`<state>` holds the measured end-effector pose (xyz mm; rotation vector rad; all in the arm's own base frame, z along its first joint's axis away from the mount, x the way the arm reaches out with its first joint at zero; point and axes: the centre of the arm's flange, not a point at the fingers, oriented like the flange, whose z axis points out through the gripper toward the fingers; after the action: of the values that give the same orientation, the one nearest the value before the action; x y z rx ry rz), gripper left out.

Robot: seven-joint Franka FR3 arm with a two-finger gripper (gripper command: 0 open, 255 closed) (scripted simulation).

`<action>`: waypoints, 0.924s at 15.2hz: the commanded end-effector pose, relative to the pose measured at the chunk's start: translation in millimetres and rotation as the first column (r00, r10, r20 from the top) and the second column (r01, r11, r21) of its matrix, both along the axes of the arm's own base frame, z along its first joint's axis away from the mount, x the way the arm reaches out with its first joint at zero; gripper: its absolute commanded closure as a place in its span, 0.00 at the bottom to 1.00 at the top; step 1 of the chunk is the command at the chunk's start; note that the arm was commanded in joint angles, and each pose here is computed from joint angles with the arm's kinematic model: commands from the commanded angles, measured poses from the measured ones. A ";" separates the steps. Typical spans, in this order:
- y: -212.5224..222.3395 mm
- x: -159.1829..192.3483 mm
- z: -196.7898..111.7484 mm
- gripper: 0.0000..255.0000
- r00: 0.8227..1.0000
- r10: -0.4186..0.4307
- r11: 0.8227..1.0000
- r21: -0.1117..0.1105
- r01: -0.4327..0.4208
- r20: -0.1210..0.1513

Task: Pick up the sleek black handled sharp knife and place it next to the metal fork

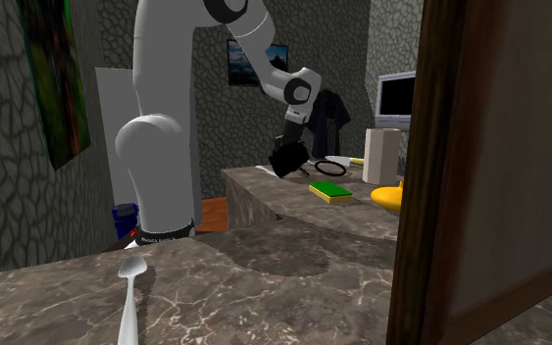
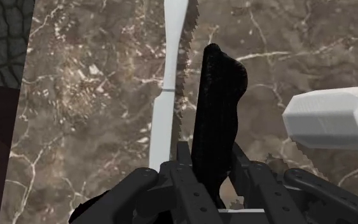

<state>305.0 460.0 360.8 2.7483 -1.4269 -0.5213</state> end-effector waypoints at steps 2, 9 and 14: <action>-4.7 -0.3 -20.6 1.00 1.000 -0.001 1.000 -0.010 0.001 -0.006; -4.7 -0.3 -34.0 1.00 1.000 -0.001 1.000 -0.010 0.001 -0.006; -8.3 -1.8 -31.5 0.00 1.000 -0.001 1.000 -0.010 0.001 -0.006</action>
<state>304.1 453.2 330.8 2.7449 -1.4310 -0.5185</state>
